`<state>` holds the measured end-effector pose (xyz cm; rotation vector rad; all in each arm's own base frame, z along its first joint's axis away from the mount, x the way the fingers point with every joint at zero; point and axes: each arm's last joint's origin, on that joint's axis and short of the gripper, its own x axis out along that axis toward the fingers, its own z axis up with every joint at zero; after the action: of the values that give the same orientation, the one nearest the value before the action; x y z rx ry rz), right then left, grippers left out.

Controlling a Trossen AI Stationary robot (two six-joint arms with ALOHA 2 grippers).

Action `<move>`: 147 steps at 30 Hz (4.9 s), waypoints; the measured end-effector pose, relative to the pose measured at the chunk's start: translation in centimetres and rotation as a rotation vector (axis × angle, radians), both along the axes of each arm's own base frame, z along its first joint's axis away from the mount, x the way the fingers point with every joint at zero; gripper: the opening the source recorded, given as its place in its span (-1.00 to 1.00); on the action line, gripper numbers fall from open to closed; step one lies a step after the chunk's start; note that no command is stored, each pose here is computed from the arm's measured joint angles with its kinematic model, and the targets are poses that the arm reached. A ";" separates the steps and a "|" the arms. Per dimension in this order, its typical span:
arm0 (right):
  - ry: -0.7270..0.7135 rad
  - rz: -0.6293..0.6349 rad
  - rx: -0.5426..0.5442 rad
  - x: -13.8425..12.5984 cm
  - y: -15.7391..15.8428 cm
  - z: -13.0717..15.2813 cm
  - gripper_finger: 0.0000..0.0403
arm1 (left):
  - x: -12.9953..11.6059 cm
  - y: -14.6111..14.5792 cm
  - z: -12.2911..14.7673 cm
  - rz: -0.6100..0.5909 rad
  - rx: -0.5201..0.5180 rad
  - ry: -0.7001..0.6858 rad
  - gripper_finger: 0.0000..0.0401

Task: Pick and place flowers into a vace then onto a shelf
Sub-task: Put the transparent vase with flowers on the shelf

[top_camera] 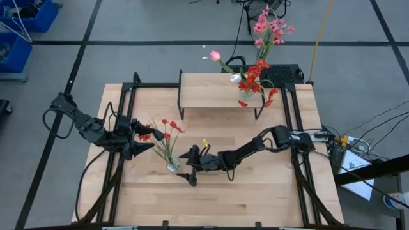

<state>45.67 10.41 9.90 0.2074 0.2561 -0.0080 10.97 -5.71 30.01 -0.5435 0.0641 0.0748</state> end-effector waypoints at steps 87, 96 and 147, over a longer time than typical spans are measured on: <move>0.066 -0.968 -0.189 -0.6 -8.7 11.4 0.48 | 0.0 0.0 0.0 0.000 0.000 0.000 0.99; 0.072 -0.977 -0.184 -0.9 -12.8 13.2 0.48 | 0.0 0.0 0.0 0.000 0.000 0.000 0.99; -0.072 -0.967 -0.166 -4.6 -20.8 8.4 0.48 | 0.0 0.0 0.0 0.000 0.000 0.000 0.99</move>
<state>41.07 -10.42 18.35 0.1495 0.0624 -0.9754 10.97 -5.70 30.01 -0.5438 0.0637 0.0747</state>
